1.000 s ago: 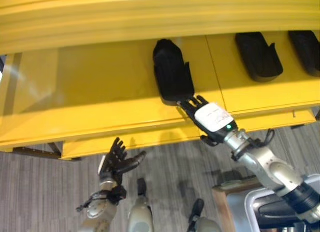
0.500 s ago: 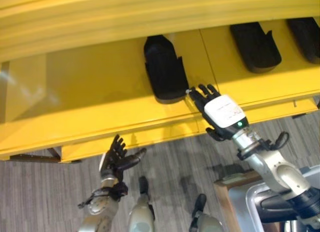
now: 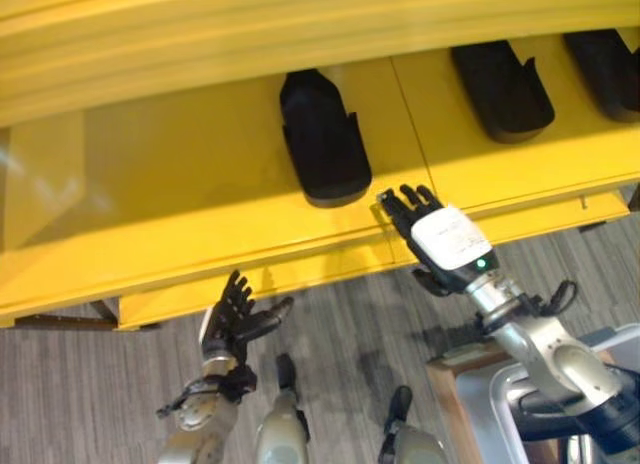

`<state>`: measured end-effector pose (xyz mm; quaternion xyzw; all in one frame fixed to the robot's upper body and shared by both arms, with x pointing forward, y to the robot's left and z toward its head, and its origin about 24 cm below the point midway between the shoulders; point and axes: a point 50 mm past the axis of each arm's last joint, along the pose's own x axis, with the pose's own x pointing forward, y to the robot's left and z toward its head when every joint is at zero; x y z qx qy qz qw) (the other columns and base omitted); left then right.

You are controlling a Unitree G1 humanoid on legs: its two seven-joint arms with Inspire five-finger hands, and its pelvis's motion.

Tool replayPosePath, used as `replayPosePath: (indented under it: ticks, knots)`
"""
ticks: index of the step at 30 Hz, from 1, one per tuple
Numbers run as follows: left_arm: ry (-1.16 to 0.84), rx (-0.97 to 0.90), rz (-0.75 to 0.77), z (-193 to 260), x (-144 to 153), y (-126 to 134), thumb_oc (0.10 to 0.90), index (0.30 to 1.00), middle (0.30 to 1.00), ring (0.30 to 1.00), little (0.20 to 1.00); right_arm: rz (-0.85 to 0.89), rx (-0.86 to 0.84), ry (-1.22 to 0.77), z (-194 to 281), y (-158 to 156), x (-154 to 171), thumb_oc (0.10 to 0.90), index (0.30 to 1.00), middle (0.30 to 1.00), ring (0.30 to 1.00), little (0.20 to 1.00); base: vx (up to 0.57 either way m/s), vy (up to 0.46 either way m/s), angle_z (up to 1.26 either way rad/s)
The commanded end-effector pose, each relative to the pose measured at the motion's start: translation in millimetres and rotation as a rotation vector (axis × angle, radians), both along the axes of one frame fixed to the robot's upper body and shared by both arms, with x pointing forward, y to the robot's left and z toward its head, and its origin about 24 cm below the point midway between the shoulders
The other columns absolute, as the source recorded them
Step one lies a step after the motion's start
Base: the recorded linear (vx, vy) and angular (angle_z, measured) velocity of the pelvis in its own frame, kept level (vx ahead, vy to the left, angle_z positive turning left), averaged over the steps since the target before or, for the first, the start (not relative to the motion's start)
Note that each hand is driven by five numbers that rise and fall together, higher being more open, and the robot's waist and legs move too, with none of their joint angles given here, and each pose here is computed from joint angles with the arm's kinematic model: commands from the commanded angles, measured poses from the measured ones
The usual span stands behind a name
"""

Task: Move parts from the plastic box to the shelf.

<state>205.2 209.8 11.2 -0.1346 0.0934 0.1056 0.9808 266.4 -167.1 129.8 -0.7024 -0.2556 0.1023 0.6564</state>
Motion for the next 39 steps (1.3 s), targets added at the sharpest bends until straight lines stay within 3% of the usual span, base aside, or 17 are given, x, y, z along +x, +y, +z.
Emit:
replayPosePath:
  ticks: [1, 14, 30, 39]
  knots:
    - [-0.236, 0.033, 0.02, 38.8, 11.9, 2.6, 0.9, 1.0, 1.0, 1.0, 1.0, 0.095, 0.047, -0.149, 38.8, 13.7, 3.4, 0.9, 1.0, 1.0, 1.0, 1.0, 0.0, 0.0, 0.0]
    - [-0.232, 0.033, 0.033, 38.3, 11.0, 4.5, 0.9, 1.0, 1.0, 1.0, 1.0, 0.105, 0.053, -0.093, 30.4, 16.5, 4.8, 0.9, 1.0, 1.0, 1.0, 1.0, 0.0, 0.0, 0.0]
    - [-0.242, 0.012, 0.036, 40.2, 13.7, 2.3, 0.9, 1.0, 1.0, 1.0, 1.0, 0.21, 0.137, -0.087, 42.0, 47.5, 11.3, 0.9, 1.0, 1.0, 1.0, 1.0, 0.0, 0.004, 0.01]
    - [-0.25, 0.022, 0.031, 42.2, 16.1, 1.4, 0.9, 1.0, 1.0, 1.0, 1.0, 0.116, 0.191, -0.051, 32.0, 37.1, 22.6, 0.9, 1.0, 1.0, 1.0, 1.0, 0.0, 0.0, 0.0]
